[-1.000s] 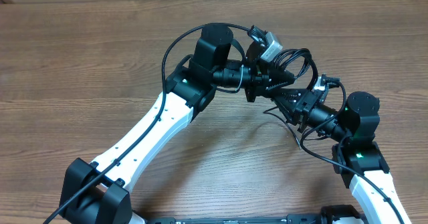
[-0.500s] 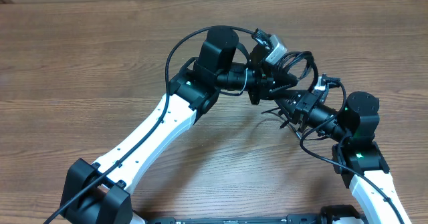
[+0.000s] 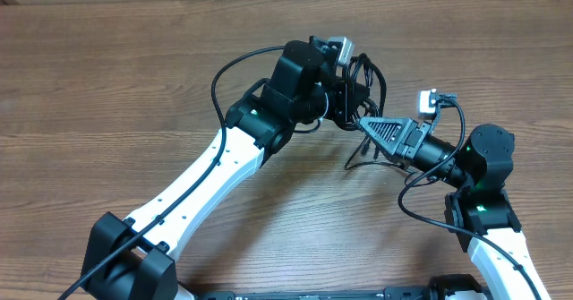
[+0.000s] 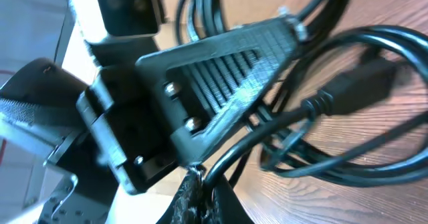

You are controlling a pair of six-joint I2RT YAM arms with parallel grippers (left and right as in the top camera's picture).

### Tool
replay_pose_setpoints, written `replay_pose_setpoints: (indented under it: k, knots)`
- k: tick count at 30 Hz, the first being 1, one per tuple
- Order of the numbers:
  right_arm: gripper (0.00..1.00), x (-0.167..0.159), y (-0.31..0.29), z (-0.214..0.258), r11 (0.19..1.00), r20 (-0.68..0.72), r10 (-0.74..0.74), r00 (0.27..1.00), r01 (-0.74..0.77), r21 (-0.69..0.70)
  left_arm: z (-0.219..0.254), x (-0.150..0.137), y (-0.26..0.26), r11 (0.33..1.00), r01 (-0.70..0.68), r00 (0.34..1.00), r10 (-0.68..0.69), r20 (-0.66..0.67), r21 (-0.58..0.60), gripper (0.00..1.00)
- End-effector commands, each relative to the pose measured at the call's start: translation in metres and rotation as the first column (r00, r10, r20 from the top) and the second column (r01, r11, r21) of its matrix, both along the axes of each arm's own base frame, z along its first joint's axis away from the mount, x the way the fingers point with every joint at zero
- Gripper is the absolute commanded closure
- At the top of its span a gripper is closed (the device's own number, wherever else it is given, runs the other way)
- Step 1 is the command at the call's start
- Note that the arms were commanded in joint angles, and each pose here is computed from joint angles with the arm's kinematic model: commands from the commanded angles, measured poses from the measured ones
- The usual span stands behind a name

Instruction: Untangle cables

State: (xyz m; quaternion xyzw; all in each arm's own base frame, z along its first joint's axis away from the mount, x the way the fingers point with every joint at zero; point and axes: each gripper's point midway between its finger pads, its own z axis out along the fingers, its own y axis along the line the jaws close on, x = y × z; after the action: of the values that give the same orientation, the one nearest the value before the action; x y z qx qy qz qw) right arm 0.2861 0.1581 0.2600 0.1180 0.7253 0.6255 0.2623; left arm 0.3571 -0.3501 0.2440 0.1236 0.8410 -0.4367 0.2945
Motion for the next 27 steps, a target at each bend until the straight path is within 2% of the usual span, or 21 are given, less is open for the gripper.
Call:
replay_pose_setpoints:
  k: [1,7,9,13,16,17,20,27]
  knots:
    - [0.96,-0.006,0.003,0.013,0.999,0.087,0.040,0.995,-0.038,-0.020,-0.004,0.002,0.002,0.999,-0.037,0.999,0.038,-0.028,0.010,0.96]
    - [0.96,-0.019,0.010,0.030,0.991,0.242,0.132,0.961,-0.123,-0.054,-0.012,0.009,0.012,0.994,-0.103,0.993,0.105,-0.058,0.040,0.96]
    - [0.96,-0.019,0.010,0.031,0.991,0.248,0.133,0.960,-0.123,-0.054,-0.016,0.013,0.018,0.987,-0.157,0.981,0.161,-0.105,0.039,0.96]
    - [0.96,-0.017,0.009,0.030,0.992,0.245,0.121,0.962,-0.111,-0.054,-0.015,0.017,0.023,0.987,-0.160,0.980,0.162,-0.111,0.032,0.96]
    - [0.81,-0.007,0.004,0.019,0.998,0.170,0.056,0.984,-0.048,-0.050,-0.001,0.008,0.010,1.000,-0.014,1.000,0.014,-0.015,-0.006,0.96]
    - [0.75,-0.002,0.001,0.012,0.999,0.129,0.020,0.991,-0.013,-0.051,0.010,0.001,0.002,0.996,0.081,0.995,-0.079,0.054,-0.029,0.96]
    - [0.65,0.006,-0.006,-0.002,0.998,-0.007,-0.052,0.999,0.052,-0.028,0.025,-0.012,-0.009,0.973,0.227,0.961,-0.216,0.172,-0.048,0.96]
    - [0.64,0.006,-0.006,-0.006,0.998,-0.037,-0.059,0.998,0.058,-0.024,0.028,-0.012,-0.010,0.970,0.236,0.955,-0.223,0.196,-0.049,0.96]
